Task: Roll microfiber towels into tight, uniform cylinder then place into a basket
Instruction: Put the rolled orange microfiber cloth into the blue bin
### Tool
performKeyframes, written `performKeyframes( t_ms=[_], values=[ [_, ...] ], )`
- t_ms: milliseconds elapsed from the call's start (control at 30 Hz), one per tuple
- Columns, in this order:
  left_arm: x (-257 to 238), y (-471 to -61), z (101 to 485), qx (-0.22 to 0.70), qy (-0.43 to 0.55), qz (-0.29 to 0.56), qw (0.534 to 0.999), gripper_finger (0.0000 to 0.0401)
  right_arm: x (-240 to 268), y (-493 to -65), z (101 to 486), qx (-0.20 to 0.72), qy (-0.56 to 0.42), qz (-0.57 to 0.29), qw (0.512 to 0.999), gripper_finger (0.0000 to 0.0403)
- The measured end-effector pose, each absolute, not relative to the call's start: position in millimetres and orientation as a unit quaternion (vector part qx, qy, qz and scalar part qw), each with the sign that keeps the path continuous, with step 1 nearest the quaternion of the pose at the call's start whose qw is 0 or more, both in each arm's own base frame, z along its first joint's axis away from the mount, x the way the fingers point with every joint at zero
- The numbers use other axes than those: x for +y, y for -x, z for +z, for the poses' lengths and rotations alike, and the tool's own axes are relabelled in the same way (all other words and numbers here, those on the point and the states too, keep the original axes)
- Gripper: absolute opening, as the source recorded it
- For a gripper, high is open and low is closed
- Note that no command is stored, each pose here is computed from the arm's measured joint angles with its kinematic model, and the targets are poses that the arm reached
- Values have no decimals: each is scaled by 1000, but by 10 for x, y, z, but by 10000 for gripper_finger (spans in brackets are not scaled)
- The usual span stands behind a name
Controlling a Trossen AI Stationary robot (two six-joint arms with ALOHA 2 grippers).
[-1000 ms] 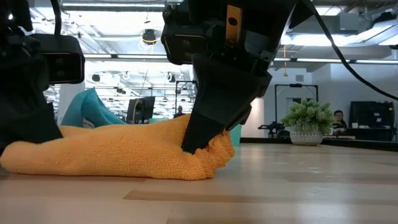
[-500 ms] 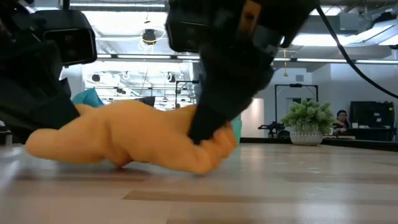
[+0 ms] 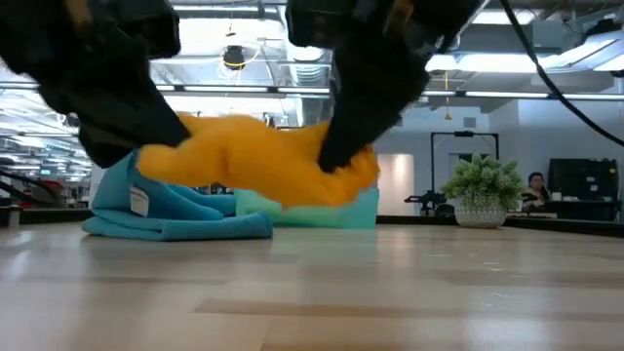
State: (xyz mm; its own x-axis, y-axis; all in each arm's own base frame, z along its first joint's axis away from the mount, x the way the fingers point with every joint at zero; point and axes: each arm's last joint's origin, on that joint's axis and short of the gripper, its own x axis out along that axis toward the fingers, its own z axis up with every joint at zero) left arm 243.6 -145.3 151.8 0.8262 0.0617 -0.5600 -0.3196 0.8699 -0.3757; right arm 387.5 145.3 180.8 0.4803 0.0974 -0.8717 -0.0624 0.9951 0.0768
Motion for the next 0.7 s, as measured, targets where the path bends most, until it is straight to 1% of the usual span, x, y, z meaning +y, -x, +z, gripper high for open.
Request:
performKeyframes(
  t_ms=[67,133,367,567,700],
  values=[
    [-1345,-2453,1565,276,229,119,926,4,1386,-3910,1845,500,-15,44,865,42],
    [-1237,-2460,1601,284,216,132,925,4,1296,-3875,1883,511,-6,37,859,42],
    [-888,-2510,1748,286,186,159,927,4,916,-3879,2168,490,13,17,872,42],
    [-488,-2560,1836,290,166,190,923,4,497,-3904,2279,483,23,-7,875,42],
    [-173,-2594,1859,298,168,199,918,4,216,-3917,2266,492,28,-26,870,42]
  ],
)
